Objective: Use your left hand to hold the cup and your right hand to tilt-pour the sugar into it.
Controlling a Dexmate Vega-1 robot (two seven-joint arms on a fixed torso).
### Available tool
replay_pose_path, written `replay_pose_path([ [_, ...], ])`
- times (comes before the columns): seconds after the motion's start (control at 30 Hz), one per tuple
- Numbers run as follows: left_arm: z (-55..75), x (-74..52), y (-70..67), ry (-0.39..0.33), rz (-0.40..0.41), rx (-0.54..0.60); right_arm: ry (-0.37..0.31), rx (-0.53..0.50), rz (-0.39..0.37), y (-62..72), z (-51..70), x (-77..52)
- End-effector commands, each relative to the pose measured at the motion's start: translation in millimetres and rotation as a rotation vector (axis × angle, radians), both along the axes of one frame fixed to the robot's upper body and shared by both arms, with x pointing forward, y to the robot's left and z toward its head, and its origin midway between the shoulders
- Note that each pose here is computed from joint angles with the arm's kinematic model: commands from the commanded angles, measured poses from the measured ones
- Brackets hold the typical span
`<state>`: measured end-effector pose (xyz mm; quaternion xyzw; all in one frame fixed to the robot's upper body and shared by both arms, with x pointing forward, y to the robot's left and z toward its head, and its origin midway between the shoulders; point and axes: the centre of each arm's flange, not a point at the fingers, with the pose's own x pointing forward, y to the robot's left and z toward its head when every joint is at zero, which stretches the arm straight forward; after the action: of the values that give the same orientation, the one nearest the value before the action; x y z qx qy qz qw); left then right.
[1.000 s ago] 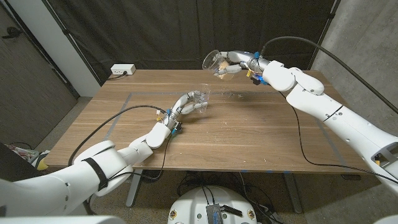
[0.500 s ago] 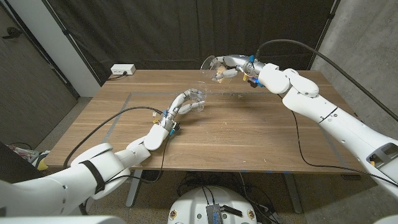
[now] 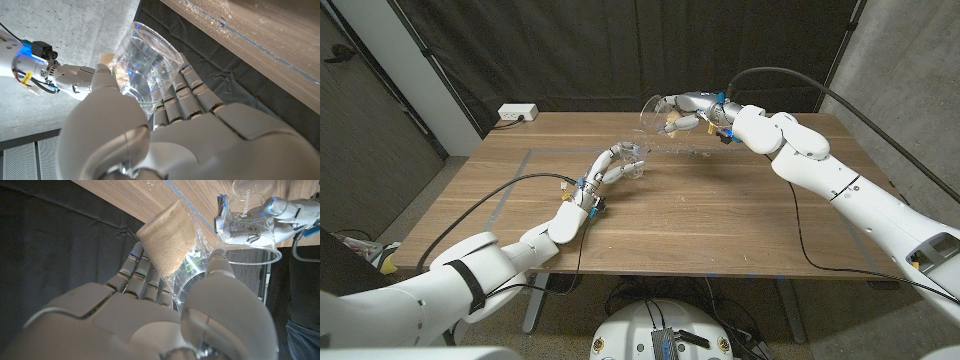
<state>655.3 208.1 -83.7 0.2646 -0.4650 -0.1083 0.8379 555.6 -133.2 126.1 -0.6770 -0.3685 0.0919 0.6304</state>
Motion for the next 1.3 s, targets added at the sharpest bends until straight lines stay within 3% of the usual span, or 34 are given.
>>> replay_pose_path([
  [0.03, -1.0, 5.1, 10.0, 0.016, 0.043, -0.005, -0.008, -0.020, -0.007, 4.9, -0.3, 5.8],
  [0.8, 10.7, 14.4, 10.5, 0.043, 0.054, 0.016, -0.126, -0.130, -0.093, 29.3, -4.3, 3.3],
  [1.3, 6.5, 13.0, 9.9, 0.045, 0.052, 0.002, -0.206, -0.192, -0.156, 37.7, -9.4, 0.6],
])
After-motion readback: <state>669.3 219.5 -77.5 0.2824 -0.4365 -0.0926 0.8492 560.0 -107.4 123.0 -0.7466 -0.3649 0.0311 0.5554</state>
